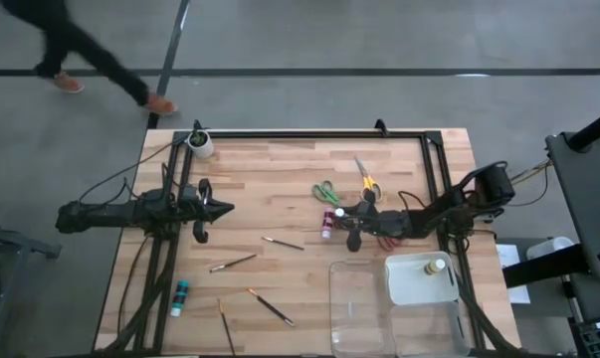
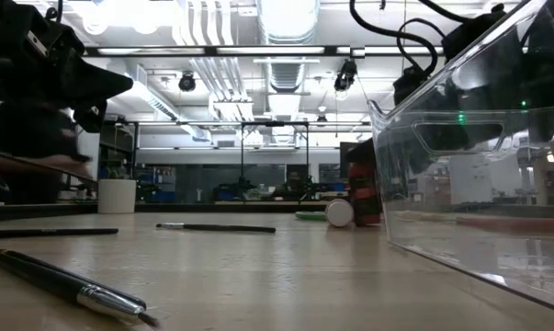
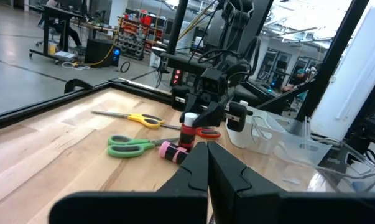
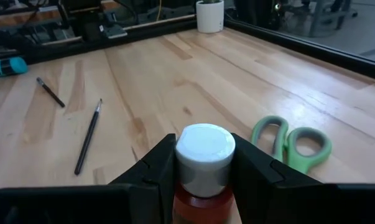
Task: Pick & Place Paint Supplies
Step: Put the red paint bottle into the white bin
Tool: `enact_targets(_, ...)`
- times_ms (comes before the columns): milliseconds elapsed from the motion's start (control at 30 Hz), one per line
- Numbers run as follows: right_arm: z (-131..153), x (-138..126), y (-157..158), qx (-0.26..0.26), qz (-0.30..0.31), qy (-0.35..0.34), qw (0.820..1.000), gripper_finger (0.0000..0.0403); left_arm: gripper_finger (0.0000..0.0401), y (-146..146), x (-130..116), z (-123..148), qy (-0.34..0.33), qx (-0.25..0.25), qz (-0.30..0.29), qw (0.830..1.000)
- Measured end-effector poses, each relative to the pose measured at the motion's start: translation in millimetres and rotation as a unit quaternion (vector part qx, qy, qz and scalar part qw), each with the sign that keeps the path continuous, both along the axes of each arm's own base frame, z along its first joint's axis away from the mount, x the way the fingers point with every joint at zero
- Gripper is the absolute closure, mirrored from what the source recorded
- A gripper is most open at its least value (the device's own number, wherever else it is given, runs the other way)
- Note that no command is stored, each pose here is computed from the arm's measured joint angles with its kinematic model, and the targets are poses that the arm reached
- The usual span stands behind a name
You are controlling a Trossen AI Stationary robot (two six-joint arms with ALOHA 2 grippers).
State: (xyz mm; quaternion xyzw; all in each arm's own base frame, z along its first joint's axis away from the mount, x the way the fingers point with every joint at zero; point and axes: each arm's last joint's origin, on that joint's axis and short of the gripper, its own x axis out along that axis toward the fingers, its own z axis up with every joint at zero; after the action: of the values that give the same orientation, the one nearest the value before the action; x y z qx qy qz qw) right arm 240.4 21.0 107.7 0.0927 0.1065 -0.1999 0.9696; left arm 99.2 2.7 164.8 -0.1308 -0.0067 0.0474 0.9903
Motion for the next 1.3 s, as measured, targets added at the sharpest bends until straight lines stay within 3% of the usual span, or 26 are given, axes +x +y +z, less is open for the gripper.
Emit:
enact_targets(133,-2.5,0.8,0.1,-0.002,0.0,-0.005,1.0,0.0293,0.0401,0.0,0.0,0.1,0.0,0.0,0.0,1.0)
enact_targets(400,-4.0,0.0,-0.2,-0.003,-0.004,0.001,1.0,0.0251,0.0401,0.0,0.0,0.0,0.0,0.0,0.0,1.0)
enact_targets(1300,-0.2,0.4,-0.6,0.011,-0.017,-0.017,1.0,0.0239,0.0401,0.0,0.0,0.1,0.0,0.0,0.0,1.0)
